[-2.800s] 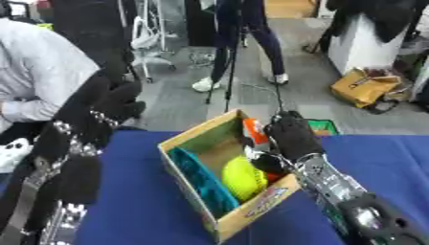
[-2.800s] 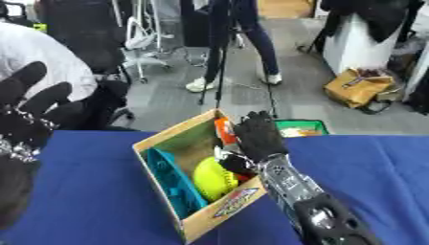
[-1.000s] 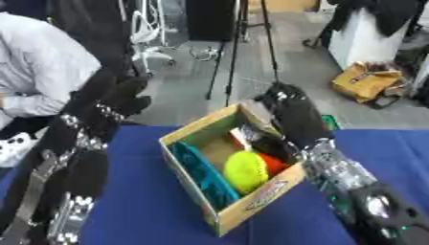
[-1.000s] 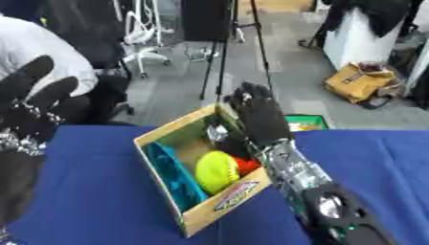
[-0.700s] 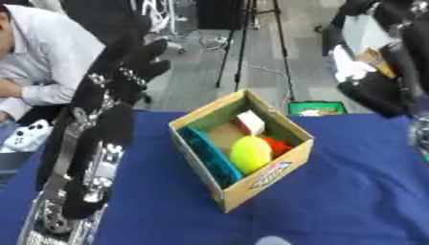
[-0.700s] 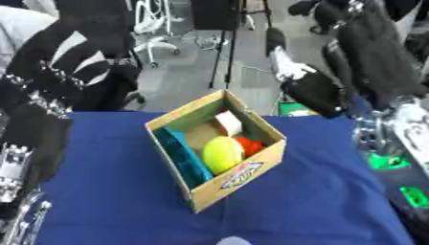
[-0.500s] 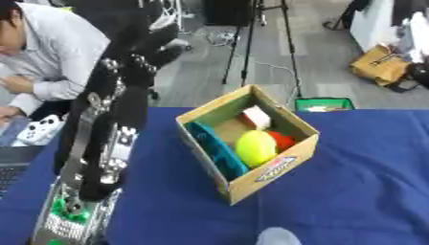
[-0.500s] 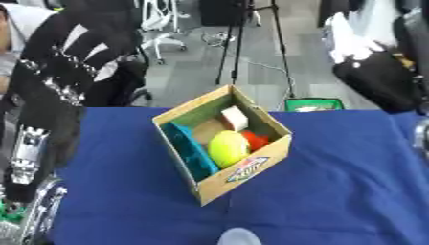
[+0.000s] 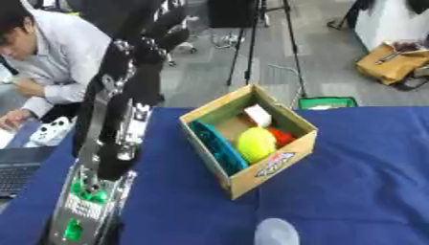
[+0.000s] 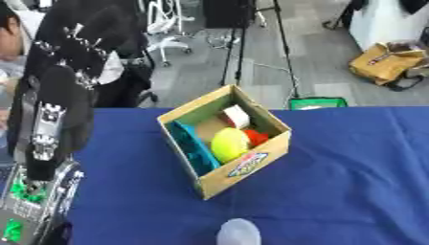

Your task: Pick up objects on the table and place them in the box.

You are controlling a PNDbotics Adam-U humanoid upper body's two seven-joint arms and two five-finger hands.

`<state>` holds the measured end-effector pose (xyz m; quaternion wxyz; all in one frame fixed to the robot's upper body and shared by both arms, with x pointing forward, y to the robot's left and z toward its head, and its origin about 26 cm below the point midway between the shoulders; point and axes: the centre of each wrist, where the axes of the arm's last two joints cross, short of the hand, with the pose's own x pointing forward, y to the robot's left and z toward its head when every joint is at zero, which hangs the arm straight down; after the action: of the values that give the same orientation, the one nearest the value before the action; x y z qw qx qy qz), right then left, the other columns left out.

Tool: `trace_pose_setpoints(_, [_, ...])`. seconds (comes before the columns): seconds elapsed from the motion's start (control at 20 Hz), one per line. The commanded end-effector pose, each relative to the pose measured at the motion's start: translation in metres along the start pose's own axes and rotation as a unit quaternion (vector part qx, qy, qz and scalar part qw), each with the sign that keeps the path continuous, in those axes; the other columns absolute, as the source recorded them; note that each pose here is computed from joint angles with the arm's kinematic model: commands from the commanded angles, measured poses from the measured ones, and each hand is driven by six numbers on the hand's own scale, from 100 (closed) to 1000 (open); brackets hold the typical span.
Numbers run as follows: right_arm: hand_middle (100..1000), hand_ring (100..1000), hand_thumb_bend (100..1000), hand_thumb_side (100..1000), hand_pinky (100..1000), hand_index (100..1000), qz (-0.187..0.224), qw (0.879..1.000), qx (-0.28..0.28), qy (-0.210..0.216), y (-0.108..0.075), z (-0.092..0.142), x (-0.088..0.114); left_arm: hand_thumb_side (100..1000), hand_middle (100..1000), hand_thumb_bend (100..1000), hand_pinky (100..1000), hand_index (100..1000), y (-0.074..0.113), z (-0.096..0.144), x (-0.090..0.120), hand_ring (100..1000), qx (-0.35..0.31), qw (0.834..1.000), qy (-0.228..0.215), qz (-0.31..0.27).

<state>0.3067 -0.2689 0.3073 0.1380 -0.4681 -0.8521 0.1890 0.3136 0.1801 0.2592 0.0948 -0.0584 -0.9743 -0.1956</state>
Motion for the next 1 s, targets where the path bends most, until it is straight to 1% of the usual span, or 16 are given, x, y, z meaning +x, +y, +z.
trace_pose_setpoints(0.05, [700, 919, 318, 1000, 870, 804, -0.002, 1.0, -0.012, -0.023, -0.015, 0.007, -0.012, 723, 1000, 100, 940, 1000, 0.007, -0.002, 0.004, 962, -0.002, 1.0, -0.006, -0.015])
trace_pose_setpoints(0.15, [703, 916, 317, 1000, 864, 806, -0.005, 1.0, -0.013, -0.024, -0.017, 0.02, -0.021, 725, 1000, 100, 940, 1000, 0.007, -0.001, 0.004, 962, -0.002, 1.0, -0.004, -0.017])
trace_pose_setpoints(0.25, [711, 915, 292, 1000, 862, 809, -0.011, 0.999, -0.019, -0.025, -0.018, 0.029, -0.027, 729, 1000, 100, 940, 1000, 0.007, -0.001, 0.004, 962, -0.001, 1.0, -0.003, -0.017])
trace_pose_setpoints(0.45, [718, 915, 276, 1000, 856, 807, -0.021, 0.999, -0.045, -0.018, -0.017, 0.051, -0.037, 734, 1000, 100, 940, 1000, 0.006, 0.001, 0.003, 962, 0.002, 1.0, 0.0, -0.014])
trace_pose_setpoints(0.75, [718, 915, 285, 1000, 859, 804, -0.011, 0.998, -0.06, -0.001, -0.017, 0.072, -0.045, 741, 1000, 100, 940, 1000, 0.006, 0.004, 0.003, 963, 0.004, 1.0, 0.004, -0.015])
trace_pose_setpoints(0.8, [725, 911, 266, 1000, 852, 810, -0.009, 0.998, -0.062, 0.001, -0.017, 0.075, -0.046, 742, 1000, 100, 938, 1000, 0.007, 0.004, 0.003, 962, 0.004, 1.0, 0.005, -0.015])
trace_pose_setpoints(0.9, [727, 912, 264, 1000, 847, 811, -0.005, 0.998, -0.068, -0.006, -0.017, 0.081, -0.048, 742, 1000, 100, 938, 1000, 0.007, 0.005, 0.003, 962, 0.006, 1.0, 0.005, -0.015])
trace_pose_setpoints(0.95, [738, 907, 227, 1000, 844, 819, -0.007, 0.997, -0.077, -0.013, -0.017, 0.084, -0.049, 743, 1000, 100, 936, 1000, 0.007, 0.006, 0.002, 957, 0.011, 1.0, 0.003, -0.014])
trace_pose_setpoints(1.0, [749, 897, 158, 1000, 830, 831, -0.01, 0.996, -0.084, -0.021, -0.016, 0.086, -0.049, 745, 992, 100, 927, 1000, 0.008, 0.007, 0.002, 947, 0.015, 1.0, 0.002, -0.013])
